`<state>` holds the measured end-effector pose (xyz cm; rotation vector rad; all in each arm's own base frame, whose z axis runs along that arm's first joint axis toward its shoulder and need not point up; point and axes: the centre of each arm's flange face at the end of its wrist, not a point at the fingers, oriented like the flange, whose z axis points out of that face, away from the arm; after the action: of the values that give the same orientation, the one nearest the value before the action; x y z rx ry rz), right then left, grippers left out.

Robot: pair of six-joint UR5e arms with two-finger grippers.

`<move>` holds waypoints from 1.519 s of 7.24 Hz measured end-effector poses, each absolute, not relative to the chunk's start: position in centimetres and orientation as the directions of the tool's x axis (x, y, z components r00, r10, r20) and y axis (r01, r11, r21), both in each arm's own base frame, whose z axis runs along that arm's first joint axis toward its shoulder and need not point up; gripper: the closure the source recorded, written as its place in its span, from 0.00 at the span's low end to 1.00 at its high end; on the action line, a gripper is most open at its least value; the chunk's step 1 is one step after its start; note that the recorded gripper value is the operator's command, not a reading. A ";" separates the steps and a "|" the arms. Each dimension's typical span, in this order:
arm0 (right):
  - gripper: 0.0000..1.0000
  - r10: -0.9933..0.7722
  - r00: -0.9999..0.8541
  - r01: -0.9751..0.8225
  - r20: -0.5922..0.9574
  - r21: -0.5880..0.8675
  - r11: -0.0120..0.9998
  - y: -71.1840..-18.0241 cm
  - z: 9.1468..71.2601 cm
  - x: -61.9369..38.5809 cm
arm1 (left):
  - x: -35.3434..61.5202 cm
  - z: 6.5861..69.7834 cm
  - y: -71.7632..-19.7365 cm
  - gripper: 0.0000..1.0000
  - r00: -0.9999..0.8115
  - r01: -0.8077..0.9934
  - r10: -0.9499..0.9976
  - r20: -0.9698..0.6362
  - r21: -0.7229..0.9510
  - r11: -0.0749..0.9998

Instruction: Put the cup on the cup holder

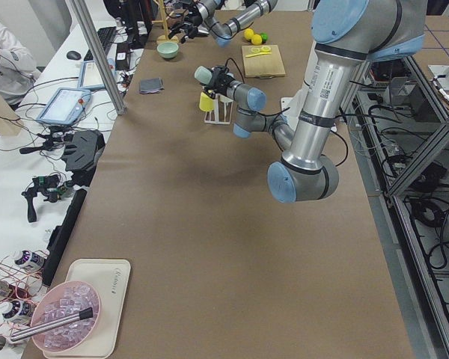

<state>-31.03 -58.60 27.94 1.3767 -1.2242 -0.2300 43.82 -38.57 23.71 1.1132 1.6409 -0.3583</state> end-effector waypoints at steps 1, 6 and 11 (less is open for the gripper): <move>0.00 -0.708 0.476 -0.453 0.521 0.836 0.310 -59.2 27.7 -30.0 | 45.2 23.6 -36.9 0.56 0.031 0.796 0.501 -0.865 0.325 0.511; 0.00 -0.550 0.691 -0.157 0.468 0.841 0.518 -62.1 26.8 -25.5 | 49.6 22.9 -30.8 0.59 0.066 0.769 0.533 -0.843 0.384 0.512; 0.00 -0.487 0.751 0.061 0.446 0.688 0.723 -60.9 24.8 -20.2 | 50.4 24.2 -31.2 0.59 0.128 0.781 0.503 -0.855 0.399 0.481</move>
<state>-20.22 -60.94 24.83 0.7042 -0.6608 -0.3283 50.38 -31.21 24.17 1.1630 1.5263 -0.2892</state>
